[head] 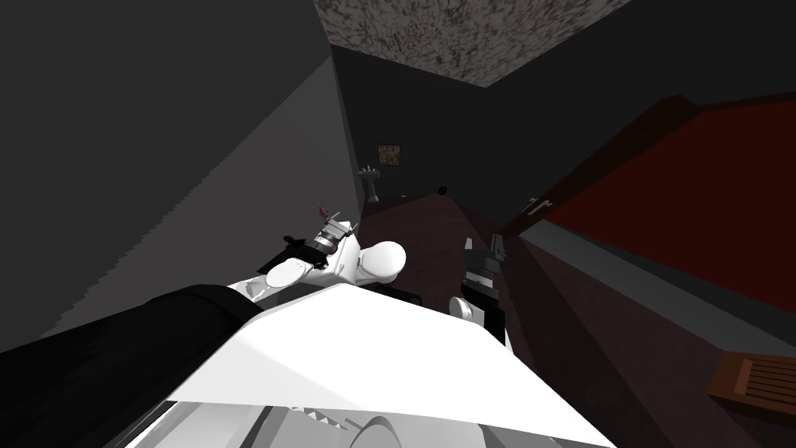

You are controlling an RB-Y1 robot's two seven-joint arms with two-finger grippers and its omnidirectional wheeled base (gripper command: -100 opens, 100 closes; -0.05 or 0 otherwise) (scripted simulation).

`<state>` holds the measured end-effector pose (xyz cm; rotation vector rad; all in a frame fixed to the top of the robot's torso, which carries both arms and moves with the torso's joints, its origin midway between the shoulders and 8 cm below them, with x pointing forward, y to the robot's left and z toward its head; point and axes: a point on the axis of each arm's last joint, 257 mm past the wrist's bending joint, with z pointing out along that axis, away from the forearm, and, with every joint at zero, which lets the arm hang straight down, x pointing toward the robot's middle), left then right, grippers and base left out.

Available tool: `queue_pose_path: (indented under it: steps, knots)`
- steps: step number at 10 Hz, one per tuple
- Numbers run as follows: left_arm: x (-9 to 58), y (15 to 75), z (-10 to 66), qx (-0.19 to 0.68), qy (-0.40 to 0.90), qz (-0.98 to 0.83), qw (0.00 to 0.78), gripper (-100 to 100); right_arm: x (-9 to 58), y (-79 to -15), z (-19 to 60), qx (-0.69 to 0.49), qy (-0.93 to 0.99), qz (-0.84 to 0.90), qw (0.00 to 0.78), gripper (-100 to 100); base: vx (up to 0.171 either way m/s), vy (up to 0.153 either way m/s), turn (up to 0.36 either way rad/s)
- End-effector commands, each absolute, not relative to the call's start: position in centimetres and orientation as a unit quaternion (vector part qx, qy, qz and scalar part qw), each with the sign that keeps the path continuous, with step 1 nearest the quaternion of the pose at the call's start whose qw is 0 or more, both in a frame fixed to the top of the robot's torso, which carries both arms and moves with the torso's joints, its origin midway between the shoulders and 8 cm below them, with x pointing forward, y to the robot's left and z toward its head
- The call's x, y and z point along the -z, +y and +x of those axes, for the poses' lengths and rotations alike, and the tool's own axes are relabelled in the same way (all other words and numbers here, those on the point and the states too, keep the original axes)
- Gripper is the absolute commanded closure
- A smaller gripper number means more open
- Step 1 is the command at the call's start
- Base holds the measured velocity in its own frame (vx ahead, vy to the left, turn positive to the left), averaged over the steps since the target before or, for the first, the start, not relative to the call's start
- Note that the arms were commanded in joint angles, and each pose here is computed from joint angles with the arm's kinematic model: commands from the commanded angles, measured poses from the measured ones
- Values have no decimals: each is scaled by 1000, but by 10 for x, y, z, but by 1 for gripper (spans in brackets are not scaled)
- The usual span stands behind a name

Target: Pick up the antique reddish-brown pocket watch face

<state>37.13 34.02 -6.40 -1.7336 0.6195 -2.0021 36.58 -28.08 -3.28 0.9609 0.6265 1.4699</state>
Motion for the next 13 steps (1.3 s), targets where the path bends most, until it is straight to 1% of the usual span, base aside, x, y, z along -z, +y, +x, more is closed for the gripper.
queue_pose_path:
  steps: [1, 13]
  knots:
    - [70, 344, 373, 714, 210, -638, 199, -100, 33, -281, 366, -633, 270, 414, 596, 0, 0, 0, 0]
    - [128, 374, 372, 629, 178, -742, 147, -100, 33, -281, 366, -633, 270, 414, 596, 0, 18, -4, -10]
